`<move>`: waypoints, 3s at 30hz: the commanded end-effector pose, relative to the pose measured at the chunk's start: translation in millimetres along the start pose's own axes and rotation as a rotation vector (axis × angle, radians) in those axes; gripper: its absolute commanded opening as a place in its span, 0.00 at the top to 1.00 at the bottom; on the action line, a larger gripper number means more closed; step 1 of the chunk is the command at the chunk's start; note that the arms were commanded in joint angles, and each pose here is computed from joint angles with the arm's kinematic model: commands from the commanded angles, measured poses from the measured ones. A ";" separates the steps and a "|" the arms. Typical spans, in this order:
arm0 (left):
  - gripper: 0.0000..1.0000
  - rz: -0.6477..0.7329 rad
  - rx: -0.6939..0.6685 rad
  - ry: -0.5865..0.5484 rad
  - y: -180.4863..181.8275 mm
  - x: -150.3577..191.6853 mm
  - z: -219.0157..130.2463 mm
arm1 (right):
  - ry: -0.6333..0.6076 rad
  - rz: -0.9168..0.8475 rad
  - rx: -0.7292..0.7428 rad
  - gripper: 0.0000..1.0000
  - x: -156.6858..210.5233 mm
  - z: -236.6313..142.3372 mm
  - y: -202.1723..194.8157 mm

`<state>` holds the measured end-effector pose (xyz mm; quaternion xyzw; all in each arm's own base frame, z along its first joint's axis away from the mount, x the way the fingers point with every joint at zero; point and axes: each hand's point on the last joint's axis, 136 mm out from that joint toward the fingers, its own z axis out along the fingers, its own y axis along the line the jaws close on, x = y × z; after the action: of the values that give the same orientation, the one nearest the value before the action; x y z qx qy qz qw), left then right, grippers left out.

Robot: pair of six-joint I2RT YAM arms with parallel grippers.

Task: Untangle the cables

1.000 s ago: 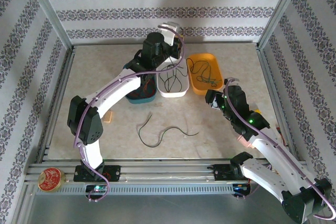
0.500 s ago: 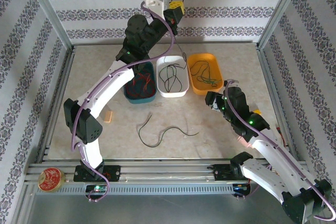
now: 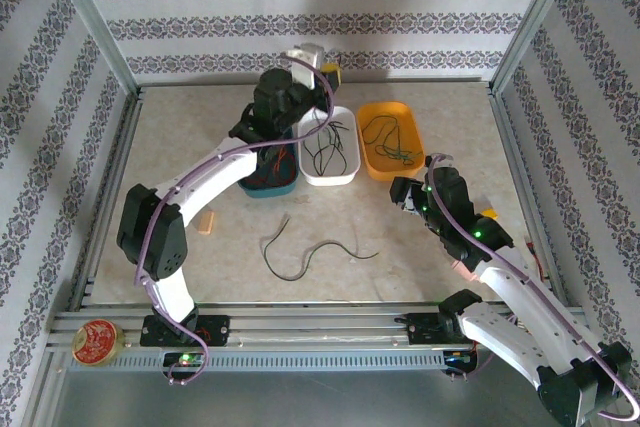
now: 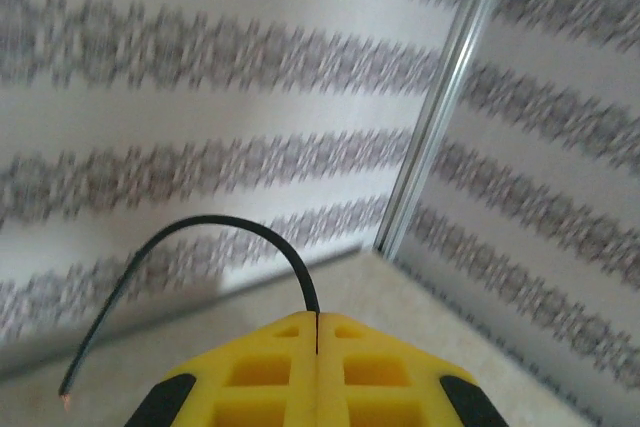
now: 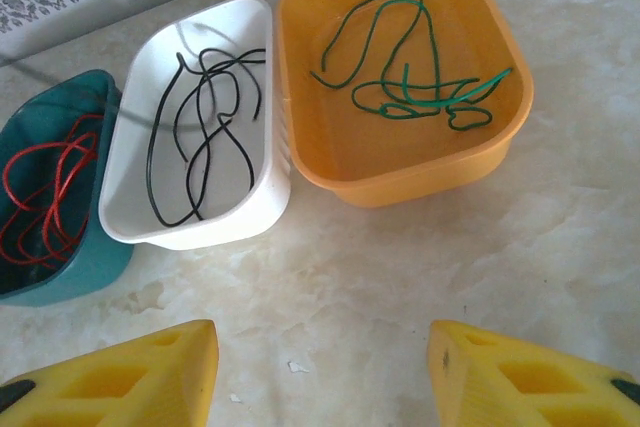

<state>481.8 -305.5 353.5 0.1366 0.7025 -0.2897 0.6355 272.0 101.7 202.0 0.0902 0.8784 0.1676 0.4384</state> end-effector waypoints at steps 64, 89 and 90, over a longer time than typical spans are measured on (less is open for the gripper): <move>0.13 -0.116 -0.435 0.232 37.4 148.0 -143.0 | 0.885 -0.301 -0.008 1.00 200.0 34.7 5.4; 0.13 -0.157 -0.564 0.183 59.5 143.5 -178.9 | -0.172 -0.235 -0.330 1.00 -182.6 -51.0 152.3; 0.13 -0.157 -0.566 0.181 59.9 143.0 -180.3 | -0.176 -0.236 -0.322 1.00 -187.4 -44.4 151.7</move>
<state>352.0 -187.2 207.1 -0.0647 0.8155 -0.1291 0.5604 333.0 180.6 409.5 -0.0703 0.8146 0.2610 0.5132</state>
